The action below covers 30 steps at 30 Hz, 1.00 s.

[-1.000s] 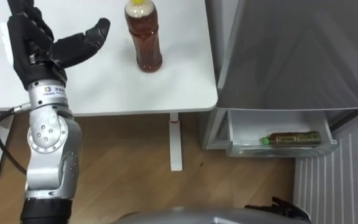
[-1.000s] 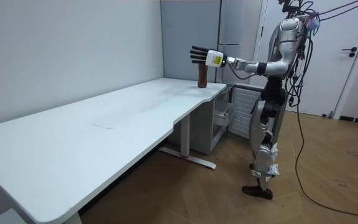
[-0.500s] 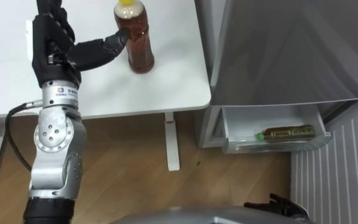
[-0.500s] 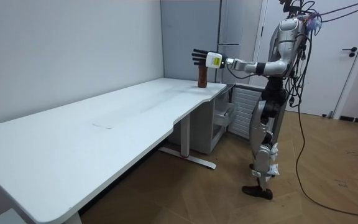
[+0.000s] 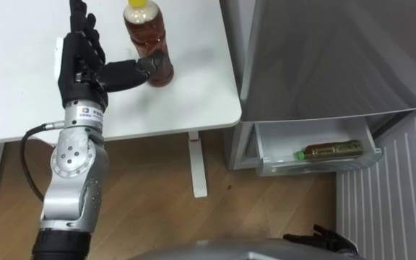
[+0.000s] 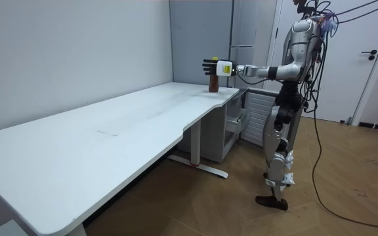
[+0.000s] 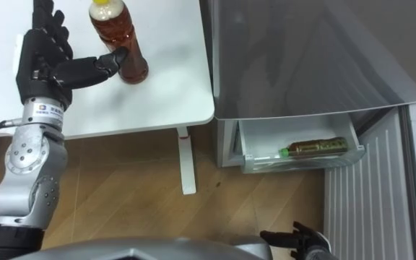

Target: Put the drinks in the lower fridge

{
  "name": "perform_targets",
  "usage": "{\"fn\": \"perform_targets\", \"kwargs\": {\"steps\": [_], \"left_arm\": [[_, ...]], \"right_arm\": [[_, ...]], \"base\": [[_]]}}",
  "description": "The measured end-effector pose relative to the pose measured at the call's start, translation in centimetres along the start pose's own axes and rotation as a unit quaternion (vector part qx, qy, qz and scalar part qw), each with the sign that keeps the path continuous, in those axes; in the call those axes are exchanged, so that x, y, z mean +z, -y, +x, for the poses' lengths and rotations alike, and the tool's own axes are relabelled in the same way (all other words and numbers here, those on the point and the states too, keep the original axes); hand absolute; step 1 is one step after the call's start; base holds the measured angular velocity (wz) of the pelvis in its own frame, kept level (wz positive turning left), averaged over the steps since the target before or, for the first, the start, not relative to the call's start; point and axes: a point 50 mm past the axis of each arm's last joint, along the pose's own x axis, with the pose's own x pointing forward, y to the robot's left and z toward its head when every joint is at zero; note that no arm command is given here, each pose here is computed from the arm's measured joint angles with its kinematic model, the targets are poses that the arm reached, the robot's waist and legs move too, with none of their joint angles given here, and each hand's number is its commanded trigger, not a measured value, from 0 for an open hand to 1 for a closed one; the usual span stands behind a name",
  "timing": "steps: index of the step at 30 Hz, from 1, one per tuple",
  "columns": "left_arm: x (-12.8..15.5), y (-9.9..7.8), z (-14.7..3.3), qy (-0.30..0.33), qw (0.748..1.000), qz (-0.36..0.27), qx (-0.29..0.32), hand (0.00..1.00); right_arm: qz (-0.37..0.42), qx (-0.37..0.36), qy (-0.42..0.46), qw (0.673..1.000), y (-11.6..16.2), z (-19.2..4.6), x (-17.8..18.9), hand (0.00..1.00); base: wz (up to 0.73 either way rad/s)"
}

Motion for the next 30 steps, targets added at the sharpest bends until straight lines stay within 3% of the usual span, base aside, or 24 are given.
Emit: {"fn": "perform_targets", "kwargs": {"steps": [8,30], "left_arm": [[-0.3,-0.1,0.1,-0.006,1.0,-0.005,0.001,0.0],[-1.8,-0.2,3.8,-0.053,0.998,-0.017,0.025,0.0]], "right_arm": [[0.001,-0.001,-0.001,1.0,0.0,0.0,-0.1,0.0],[0.012,-0.001,-0.01,1.0,0.0,0.0,-0.2,0.0]], "base": [[0.0],[-0.04]]}}
